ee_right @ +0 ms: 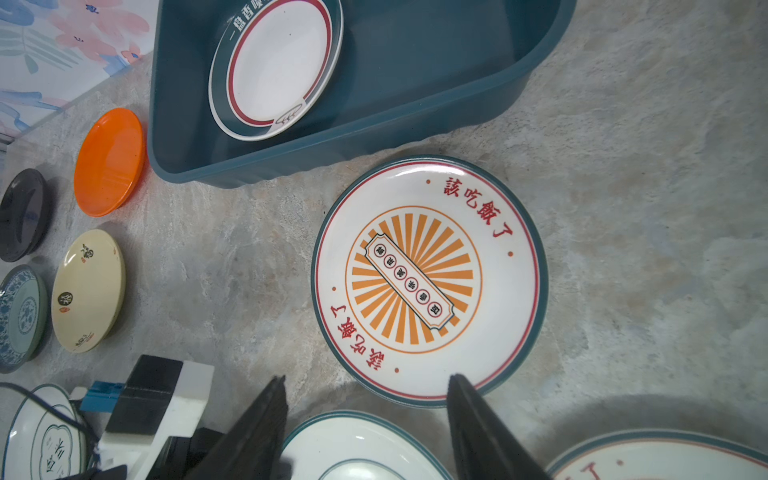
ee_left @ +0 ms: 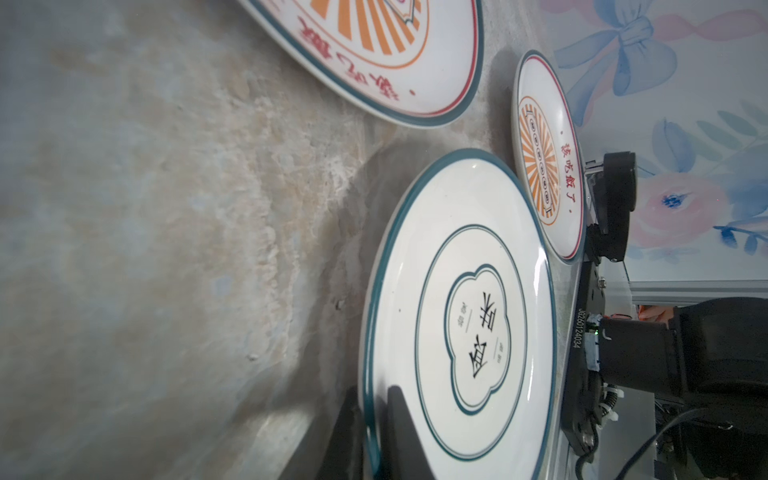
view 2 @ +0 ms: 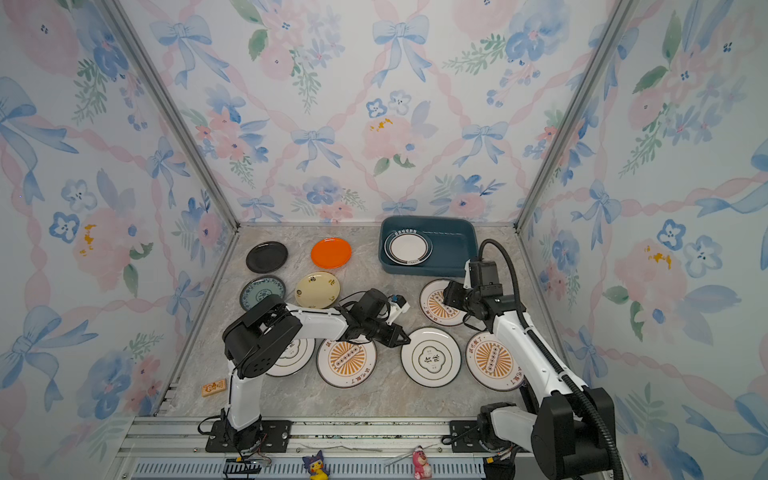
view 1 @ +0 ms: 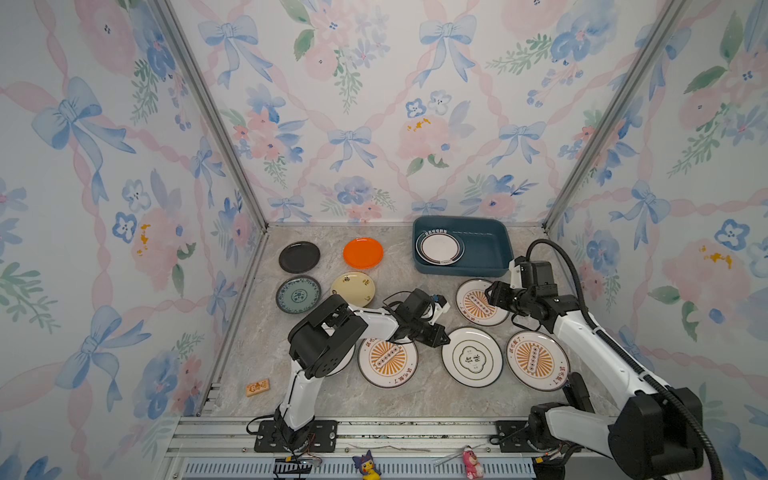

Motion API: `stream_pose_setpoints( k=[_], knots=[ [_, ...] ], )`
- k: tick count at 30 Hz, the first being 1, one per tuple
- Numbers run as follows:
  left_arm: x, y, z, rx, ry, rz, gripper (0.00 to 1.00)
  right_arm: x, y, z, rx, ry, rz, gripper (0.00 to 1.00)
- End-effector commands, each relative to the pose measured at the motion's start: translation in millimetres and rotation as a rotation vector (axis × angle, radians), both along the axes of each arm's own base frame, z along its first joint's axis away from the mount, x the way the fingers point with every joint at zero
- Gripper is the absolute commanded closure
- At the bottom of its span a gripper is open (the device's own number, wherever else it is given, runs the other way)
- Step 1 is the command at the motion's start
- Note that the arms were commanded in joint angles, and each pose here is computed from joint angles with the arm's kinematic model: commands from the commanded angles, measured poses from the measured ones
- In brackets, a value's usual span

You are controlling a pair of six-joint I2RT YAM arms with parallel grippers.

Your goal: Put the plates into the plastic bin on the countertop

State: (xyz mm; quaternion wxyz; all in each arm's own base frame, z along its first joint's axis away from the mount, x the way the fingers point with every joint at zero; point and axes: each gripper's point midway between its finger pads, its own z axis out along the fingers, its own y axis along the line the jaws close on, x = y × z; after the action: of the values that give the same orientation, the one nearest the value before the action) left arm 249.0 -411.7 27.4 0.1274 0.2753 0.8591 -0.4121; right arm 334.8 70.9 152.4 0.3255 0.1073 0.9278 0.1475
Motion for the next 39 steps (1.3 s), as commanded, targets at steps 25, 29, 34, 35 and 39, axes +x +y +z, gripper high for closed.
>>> stream_pose_setpoints(
  k=[25,29,34,35,39],
  knots=[
    [10.8,83.2,57.2,-0.093,-0.006,0.071,1.0,-26.0,44.9,11.9,0.241,-0.1,0.228,0.14],
    [21.8,96.0,77.2,-0.148,-0.018,0.1,1.0,-37.5,63.6,11.4,0.339,-0.115,0.318,0.13],
    [33.1,103.2,102.5,-0.226,-0.036,0.118,1.0,-51.0,79.6,2.9,0.421,-0.112,0.39,0.13],
    [35.4,104.5,106.8,-0.238,-0.038,0.121,1.0,-53.3,82.7,3.0,0.44,-0.12,0.405,0.13],
    [43.4,110.0,117.8,-0.267,-0.043,0.139,1.0,-60.6,93.4,5.1,0.497,-0.152,0.456,0.13]
  ],
)
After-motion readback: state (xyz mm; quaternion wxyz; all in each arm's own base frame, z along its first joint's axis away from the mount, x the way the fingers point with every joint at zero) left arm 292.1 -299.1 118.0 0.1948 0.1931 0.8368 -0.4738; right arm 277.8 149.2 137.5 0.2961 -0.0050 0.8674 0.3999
